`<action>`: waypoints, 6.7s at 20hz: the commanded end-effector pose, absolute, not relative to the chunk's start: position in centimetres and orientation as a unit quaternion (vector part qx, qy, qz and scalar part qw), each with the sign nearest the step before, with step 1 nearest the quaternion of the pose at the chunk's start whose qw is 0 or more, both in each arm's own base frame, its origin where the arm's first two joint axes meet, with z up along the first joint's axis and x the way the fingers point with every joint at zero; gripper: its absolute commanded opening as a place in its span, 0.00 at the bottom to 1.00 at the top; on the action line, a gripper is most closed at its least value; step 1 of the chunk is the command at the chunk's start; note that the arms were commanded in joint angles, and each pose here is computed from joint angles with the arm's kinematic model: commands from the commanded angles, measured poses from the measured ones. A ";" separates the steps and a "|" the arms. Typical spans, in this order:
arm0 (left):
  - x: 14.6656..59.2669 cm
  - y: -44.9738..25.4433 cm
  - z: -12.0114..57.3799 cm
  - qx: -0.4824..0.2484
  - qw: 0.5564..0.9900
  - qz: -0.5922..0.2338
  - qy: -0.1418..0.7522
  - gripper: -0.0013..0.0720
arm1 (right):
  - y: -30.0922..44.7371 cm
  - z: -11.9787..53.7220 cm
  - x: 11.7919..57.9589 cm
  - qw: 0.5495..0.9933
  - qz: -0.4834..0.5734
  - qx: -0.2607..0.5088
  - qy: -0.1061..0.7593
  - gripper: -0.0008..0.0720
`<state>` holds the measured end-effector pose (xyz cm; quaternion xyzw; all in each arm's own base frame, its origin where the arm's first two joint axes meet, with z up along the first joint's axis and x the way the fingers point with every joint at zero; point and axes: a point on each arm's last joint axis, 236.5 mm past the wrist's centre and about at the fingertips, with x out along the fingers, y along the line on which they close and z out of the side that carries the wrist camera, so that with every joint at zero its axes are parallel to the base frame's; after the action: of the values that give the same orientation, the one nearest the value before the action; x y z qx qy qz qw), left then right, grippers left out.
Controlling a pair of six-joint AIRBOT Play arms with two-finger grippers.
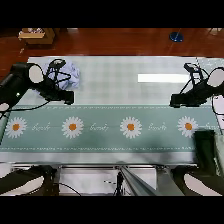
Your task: Fold the shirts.
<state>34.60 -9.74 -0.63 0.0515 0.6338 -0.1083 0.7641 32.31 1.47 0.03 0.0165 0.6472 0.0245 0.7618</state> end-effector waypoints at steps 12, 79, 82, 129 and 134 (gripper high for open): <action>35.5 -10.1 -0.7 0.048 0.774 -0.110 0.622 1.00 | 1.4 0.7 35.4 0.803 0.023 0.017 0.595 0.82; 30.7 -38.1 12.2 0.237 0.777 -0.393 0.431 0.28 | -4.2 0.1 29.1 0.708 -0.022 -0.107 0.698 0.51; 34.3 -29.6 12.9 0.300 0.787 -0.283 0.460 0.30 | -5.4 0.3 29.3 0.709 -0.038 -0.117 0.694 0.51; 20.0 -26.6 -9.3 -0.283 0.565 -0.292 0.718 0.05 | 10.3 -7.2 29.7 0.678 0.190 0.397 0.589 0.73; 19.8 -26.6 -9.2 -0.283 0.561 -0.294 0.720 0.05 | 14.1 -10.7 29.1 0.675 0.199 0.344 0.622 0.72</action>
<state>20.03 -26.57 -9.31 -0.2839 0.7182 -0.2908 0.5648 29.05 12.27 -8.99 0.3587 0.6166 0.1986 0.6721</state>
